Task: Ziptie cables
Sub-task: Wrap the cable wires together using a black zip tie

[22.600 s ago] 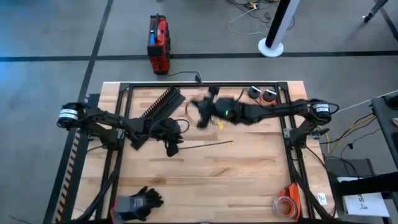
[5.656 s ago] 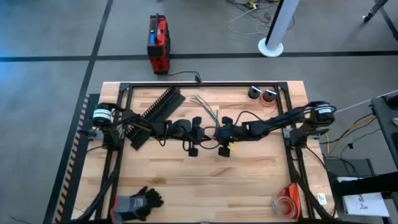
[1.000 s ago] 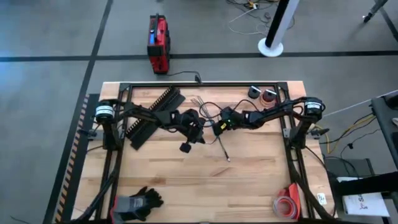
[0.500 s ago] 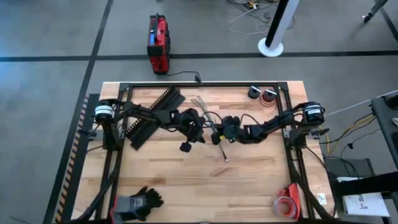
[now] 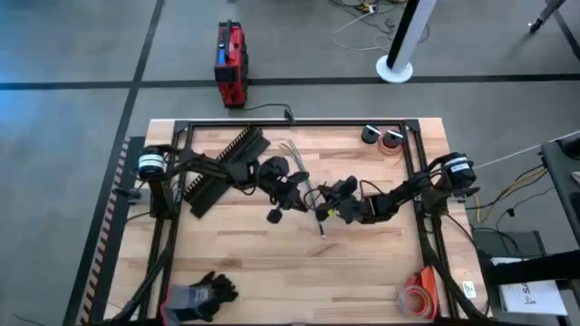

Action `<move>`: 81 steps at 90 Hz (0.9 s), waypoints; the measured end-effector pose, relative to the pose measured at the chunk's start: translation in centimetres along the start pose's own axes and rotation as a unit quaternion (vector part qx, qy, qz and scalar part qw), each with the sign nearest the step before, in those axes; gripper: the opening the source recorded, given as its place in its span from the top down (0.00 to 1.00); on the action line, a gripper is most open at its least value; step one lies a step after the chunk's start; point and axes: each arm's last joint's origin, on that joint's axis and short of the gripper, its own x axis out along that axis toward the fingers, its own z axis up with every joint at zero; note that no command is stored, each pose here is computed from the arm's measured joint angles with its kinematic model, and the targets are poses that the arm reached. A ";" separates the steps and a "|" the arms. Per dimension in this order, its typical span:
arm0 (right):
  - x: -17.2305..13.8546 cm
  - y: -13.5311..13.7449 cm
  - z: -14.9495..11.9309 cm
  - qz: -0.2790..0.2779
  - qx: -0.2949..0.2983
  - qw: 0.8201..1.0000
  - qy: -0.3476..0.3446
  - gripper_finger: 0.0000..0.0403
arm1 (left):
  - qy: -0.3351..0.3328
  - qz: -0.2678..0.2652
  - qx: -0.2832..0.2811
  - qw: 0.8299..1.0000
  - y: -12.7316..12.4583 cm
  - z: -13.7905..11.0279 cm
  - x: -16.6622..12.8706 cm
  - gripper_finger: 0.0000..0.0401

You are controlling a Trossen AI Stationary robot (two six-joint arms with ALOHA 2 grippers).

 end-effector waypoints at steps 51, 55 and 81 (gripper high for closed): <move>0.9 3.3 -2.2 -0.003 -0.283 0.959 -0.014 1.00 | -0.033 -0.055 -0.130 0.989 0.6 -1.4 1.4 1.00; 0.7 3.6 -2.2 -0.011 -0.303 0.953 -0.023 1.00 | -0.032 -0.062 -0.140 0.988 0.7 -1.4 1.4 1.00; -0.4 5.0 -2.2 -0.026 -0.389 0.919 -0.051 1.00 | -0.034 -0.085 -0.186 0.978 1.2 -1.8 0.8 1.00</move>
